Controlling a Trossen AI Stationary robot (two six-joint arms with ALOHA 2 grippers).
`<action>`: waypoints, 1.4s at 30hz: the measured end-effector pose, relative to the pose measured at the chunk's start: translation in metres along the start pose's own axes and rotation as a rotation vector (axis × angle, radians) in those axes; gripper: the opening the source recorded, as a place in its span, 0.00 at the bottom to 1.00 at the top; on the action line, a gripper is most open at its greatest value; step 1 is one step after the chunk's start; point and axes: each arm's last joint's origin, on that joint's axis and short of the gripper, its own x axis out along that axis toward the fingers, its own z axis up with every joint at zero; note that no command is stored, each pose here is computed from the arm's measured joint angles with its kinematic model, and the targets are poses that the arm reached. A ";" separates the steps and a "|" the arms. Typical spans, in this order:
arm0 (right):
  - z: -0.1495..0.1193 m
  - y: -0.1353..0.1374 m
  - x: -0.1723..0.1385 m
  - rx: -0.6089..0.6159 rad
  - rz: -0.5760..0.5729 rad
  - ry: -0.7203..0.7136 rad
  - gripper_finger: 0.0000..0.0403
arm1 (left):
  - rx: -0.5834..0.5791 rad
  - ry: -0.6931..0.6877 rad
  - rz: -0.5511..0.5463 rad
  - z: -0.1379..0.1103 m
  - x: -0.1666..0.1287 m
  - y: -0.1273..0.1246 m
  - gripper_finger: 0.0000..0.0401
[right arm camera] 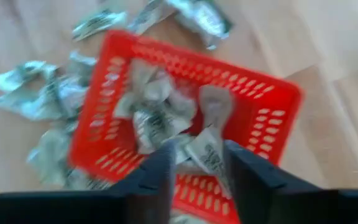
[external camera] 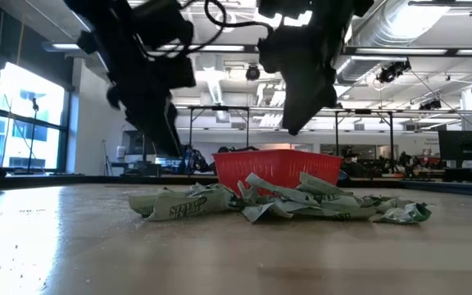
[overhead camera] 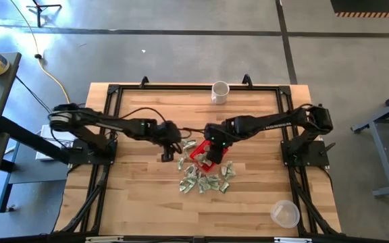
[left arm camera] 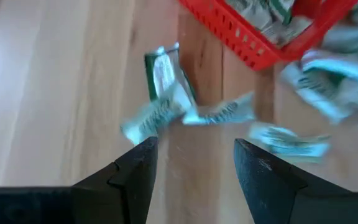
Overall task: Pick and place items into bin
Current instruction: Put the white stevia packet into the red bin
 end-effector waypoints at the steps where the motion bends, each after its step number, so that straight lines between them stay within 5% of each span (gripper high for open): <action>1: -0.002 0.001 -0.003 -0.009 -0.010 0.006 0.39 | 0.051 0.001 -0.001 0.000 0.006 0.002 0.61; 10: -0.043 0.012 -0.065 -0.093 -0.227 -0.020 0.67 | 0.388 0.032 0.011 -0.008 0.048 0.028 0.61; 17: -0.061 0.012 -0.092 -0.024 -0.254 -0.063 0.67 | 0.359 0.029 -0.086 -0.003 0.068 0.049 0.55; 25: -0.086 -0.002 -0.087 -0.043 -0.307 -0.007 0.66 | 0.311 0.212 -0.120 0.014 0.058 0.051 0.07; 29: -0.102 -0.015 -0.090 0.008 -0.311 -0.030 0.66 | 0.200 0.348 -0.137 0.029 0.037 0.050 0.09; 31: -0.111 -0.023 -0.094 0.046 -0.295 -0.055 0.66 | 0.158 0.285 -0.162 0.052 0.018 0.048 0.10; 35: -0.126 -0.036 -0.098 0.123 -0.244 -0.120 0.66 | 0.094 -0.056 -0.327 0.111 -0.014 0.041 0.05; 38: -0.133 -0.040 -0.094 0.166 -0.107 -0.126 0.66 | 0.085 -0.251 -0.423 0.142 -0.018 0.027 0.06; 42: -0.137 -0.028 -0.071 0.124 0.113 -0.116 0.66 | 0.095 -0.210 -0.446 0.141 0.017 0.003 0.17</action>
